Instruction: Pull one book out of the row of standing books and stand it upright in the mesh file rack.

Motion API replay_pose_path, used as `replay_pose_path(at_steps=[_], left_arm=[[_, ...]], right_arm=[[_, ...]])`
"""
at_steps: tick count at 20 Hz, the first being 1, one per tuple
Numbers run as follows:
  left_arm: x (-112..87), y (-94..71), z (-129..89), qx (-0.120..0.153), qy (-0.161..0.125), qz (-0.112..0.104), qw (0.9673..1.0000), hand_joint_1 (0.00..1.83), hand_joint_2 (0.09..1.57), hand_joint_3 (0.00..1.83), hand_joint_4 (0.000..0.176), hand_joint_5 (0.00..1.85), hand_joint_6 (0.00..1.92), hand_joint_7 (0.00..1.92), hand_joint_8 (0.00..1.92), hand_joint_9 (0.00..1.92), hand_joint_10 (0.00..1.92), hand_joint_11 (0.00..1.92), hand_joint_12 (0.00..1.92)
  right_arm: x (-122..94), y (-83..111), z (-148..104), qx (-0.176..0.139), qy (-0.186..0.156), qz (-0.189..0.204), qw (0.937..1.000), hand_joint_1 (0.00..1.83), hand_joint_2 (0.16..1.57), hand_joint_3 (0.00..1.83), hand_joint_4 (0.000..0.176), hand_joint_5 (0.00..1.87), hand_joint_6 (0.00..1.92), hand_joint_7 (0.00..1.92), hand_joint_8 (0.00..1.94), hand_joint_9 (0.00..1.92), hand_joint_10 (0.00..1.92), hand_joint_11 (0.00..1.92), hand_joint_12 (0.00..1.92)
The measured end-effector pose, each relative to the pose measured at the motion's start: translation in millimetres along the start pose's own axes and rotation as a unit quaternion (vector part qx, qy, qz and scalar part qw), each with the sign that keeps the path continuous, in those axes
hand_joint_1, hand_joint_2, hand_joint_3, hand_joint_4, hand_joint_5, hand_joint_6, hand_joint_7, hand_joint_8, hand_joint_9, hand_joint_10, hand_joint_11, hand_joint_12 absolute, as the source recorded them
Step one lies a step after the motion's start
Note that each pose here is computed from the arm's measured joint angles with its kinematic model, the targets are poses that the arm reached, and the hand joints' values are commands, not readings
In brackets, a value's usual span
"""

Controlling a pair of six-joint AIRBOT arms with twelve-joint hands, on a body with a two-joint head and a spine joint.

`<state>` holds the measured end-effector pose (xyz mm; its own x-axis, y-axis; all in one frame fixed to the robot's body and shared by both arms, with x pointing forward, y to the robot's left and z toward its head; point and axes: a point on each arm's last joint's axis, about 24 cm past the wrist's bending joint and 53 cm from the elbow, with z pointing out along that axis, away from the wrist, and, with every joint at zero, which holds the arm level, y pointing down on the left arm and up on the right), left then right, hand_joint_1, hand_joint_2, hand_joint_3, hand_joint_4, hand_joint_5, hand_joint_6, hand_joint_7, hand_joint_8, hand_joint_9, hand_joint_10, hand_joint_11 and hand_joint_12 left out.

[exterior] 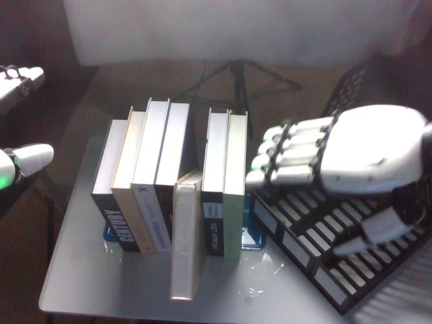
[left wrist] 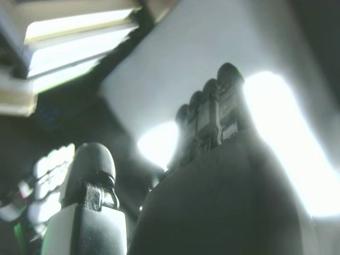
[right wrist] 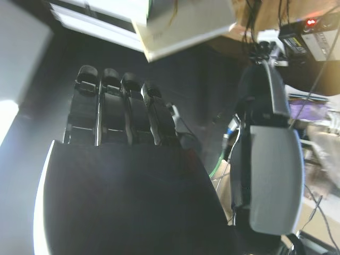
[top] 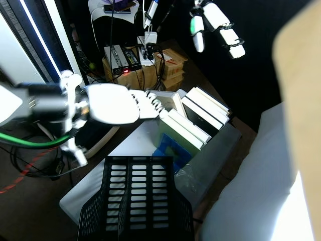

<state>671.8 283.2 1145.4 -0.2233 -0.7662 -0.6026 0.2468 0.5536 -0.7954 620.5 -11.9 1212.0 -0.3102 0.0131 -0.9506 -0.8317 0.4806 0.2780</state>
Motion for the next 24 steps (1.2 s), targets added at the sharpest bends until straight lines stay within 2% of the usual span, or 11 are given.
replay_pose_path(at_steps=[3, 5, 6, 9, 11, 12, 13, 14, 19, 22, 24], left_arm=[[0.2, 3.0, -1, -0.002, 0.002, 0.004, 1.0000, 0.47, 1.29, 0.00, 0.004, 0.00, 0.00, 0.00, 0.00, 0.00, 0.00, 0.00, 0.00], [-6.6, 7.9, 1, -0.008, -0.011, 0.001, 0.9999, 0.45, 1.28, 0.00, 0.007, 0.00, 0.00, 0.00, 0.00, 0.00, 0.00, 0.00, 0.00], [-10.2, 11.1, 1, -0.013, -0.016, -0.001, 0.9998, 0.41, 1.28, 0.00, 0.030, 0.00, 0.00, 0.00, 0.00, 0.00, 0.00, 0.00, 0.00], [-12.9, 15.5, -1, -0.019, -0.019, -0.001, 0.9996, 0.40, 1.29, 0.00, 0.033, 0.00, 0.00, 0.00, 0.00, 0.00, 0.00, 0.00, 0.00], [-12.9, 19.5, -3, -0.023, -0.018, -0.001, 0.9996, 0.42, 1.29, 0.00, 0.025, 0.00, 0.00, 0.00, 0.00, 0.00, 0.00, 0.00, 0.00], [-14.3, 22.4, -4, -0.028, -0.019, -0.002, 0.9994, 0.39, 1.30, 0.00, 0.030, 0.00, 0.00, 0.00, 0.00, 0.00, 0.00, 0.00, 0.00], [-17.2, 26.9, -6, -0.035, -0.025, -0.005, 0.9991, 0.38, 1.30, 0.01, 0.049, 0.00, 0.00, 0.00, 0.00, 0.00, 0.00, 0.00, 0.00], [-18.6, 29.3, -7, -0.039, -0.028, -0.008, 0.9988, 0.41, 1.31, 0.01, 0.039, 0.00, 0.00, 0.00, 0.00, 0.00, 0.00, 0.00, 0.00], [-20.4, 31.3, -7, -0.041, -0.029, -0.008, 0.9987, 0.40, 1.32, 0.01, 0.044, 0.00, 0.00, 0.00, 0.00, 0.00, 0.00, 0.00, 0.00], [-21.7, 38.9, -13, -0.051, -0.030, -0.009, 0.9982, 0.43, 1.31, 0.00, 0.023, 0.00, 0.00, 0.00, 0.00, 0.00, 0.00, 0.00, 0.00], [-25.9, 44.8, -16, -0.061, -0.038, -0.013, 0.9973, 0.44, 1.32, 0.00, 0.022, 0.00, 0.00, 0.00, 0.00, 0.00, 0.00, 0.00, 0.00]], right_arm=[[-11, 25.9, 16, -0.036, 0.002, -0.026, 0.9990, 0.68, 1.00, 0.00, 0.000, 0.00, 0.00, 0.00, 0.00, 0.00, 0.00, 0.00, 0.00], [-9, 31.2, 23, -0.046, 0.009, -0.033, 0.9984, 0.68, 0.99, 0.00, 0.000, 0.00, 0.00, 0.00, 0.00, 0.00, 0.00, 0.00, 0.00], [-6, 31.6, 26, -0.047, 0.013, -0.041, 0.9979, 0.70, 0.99, 0.00, 0.000, 0.00, 0.00, 0.00, 0.00, 0.00, 0.00, 0.00, 0.00], [-4, 36.7, 37, -0.055, 0.017, -0.047, 0.9972, 0.65, 0.98, 0.00, 0.000, 0.00, 0.00, 0.00, 0.00, 0.00, 0.00, 0.00, 0.00], [-2, 41.0, 44, -0.060, 0.019, -0.053, 0.9966, 0.63, 0.98, 0.00, 0.000, 0.00, 0.00, 0.00, 0.00, 0.00, 0.00, 0.00, 0.00], [-1, 43.9, 47, -0.064, 0.021, -0.055, 0.9962, 0.63, 0.99, 0.00, 0.000, 0.00, 0.00, 0.00, 0.00, 0.00, 0.00, 0.00, 0.00], [0, 47.8, 51, -0.069, 0.022, -0.061, 0.9955, 0.62, 0.99, 0.00, 0.000, 0.00, 0.00, 0.00, 0.00, 0.00, 0.00, 0.00, 0.00], [1, 50.0, 54, -0.072, 0.023, -0.065, 0.9951, 0.59, 0.99, 0.00, 0.000, 0.00, 0.00, 0.00, 0.00, 0.00, 0.00, 0.00, 0.00], [2, 63.3, 74, -0.088, 0.025, -0.072, 0.9932, 0.60, 1.00, 0.00, 0.000, 0.00, 0.00, 0.00, 0.00, 0.00, 0.00, 0.00, 0.00], [3, 62.3, 86, -0.082, 0.024, -0.077, 0.9934, 0.54, 1.02, 0.00, 0.025, 0.00, 0.00, 0.00, 0.00, 0.00, 0.00, 0.00, 0.00], [4, 67.0, 92, -0.083, 0.024, -0.089, 0.9923, 0.56, 1.00, 0.00, 0.035, 0.00, 0.00, 0.00, 0.00, 0.00, 0.00, 0.00, 0.00]])
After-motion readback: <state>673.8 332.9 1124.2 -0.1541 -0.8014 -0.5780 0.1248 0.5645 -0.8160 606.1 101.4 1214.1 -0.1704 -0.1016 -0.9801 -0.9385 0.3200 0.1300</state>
